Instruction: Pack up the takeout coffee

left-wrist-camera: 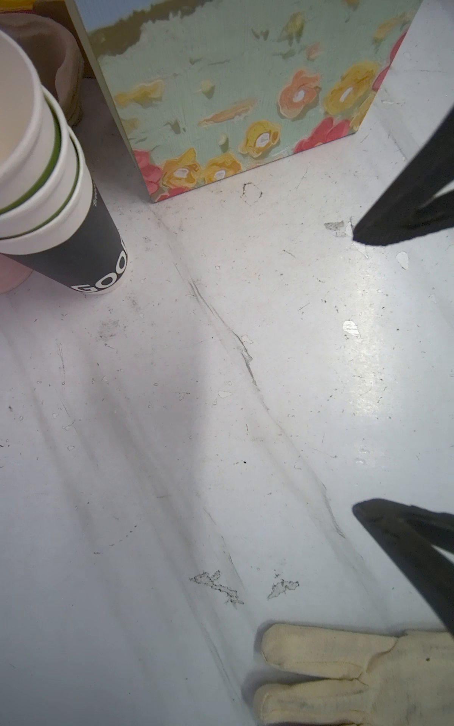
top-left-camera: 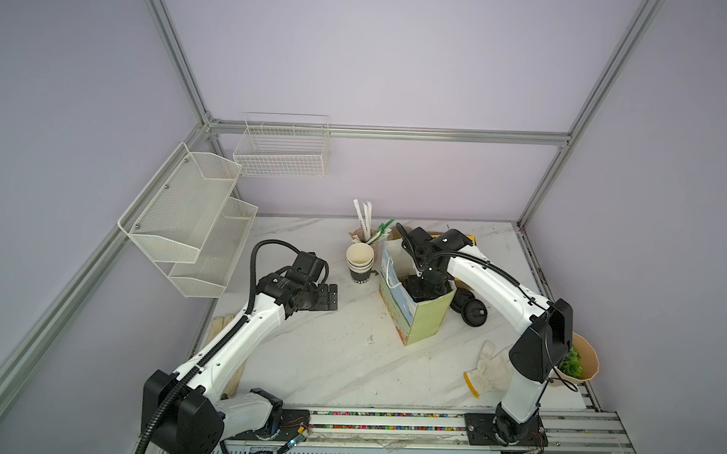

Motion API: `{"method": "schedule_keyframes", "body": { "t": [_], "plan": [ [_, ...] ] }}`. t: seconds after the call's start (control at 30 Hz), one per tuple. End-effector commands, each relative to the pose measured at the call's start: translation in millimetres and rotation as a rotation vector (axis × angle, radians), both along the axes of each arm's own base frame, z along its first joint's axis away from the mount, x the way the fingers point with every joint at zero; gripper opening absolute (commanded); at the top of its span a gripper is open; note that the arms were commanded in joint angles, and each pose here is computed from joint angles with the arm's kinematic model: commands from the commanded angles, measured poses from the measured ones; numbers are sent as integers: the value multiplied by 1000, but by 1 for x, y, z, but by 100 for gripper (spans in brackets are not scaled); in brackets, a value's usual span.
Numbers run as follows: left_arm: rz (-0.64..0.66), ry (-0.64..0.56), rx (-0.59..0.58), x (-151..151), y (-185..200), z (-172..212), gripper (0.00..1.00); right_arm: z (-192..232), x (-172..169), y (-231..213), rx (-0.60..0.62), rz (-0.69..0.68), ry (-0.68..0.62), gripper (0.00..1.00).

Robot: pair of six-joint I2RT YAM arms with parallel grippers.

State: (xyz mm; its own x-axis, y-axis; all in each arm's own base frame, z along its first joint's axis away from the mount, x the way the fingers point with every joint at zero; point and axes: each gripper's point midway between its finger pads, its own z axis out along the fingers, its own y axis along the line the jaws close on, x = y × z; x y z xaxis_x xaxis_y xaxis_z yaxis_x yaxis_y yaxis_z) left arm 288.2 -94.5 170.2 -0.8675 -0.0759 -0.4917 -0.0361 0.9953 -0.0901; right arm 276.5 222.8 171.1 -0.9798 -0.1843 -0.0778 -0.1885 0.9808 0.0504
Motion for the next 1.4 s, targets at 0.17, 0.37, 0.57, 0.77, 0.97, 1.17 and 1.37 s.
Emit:
{"method": "schedule_keyframes", "body": {
  "t": [0.17,0.37,0.57,0.77,0.97,1.17,1.37],
  "plan": [
    [3,-95,-29,18,-4,38,100,-13,-11,-7,-59,5,62,64],
    [2,-93,-27,18,-4,37,100,-19,-4,-3,-71,7,65,64],
    [3,-90,-25,18,-3,36,100,-25,-1,-2,-86,6,75,64],
    [1,-87,-23,18,-4,36,100,-34,-1,-1,-108,9,91,64],
    [2,-84,-20,18,-3,35,100,-40,2,-2,-125,9,95,64],
    [2,-84,-20,18,-3,35,100,-44,4,0,-135,9,96,64],
    [2,-84,-18,18,-3,35,100,-44,7,1,-136,6,90,64]
  ]
}}
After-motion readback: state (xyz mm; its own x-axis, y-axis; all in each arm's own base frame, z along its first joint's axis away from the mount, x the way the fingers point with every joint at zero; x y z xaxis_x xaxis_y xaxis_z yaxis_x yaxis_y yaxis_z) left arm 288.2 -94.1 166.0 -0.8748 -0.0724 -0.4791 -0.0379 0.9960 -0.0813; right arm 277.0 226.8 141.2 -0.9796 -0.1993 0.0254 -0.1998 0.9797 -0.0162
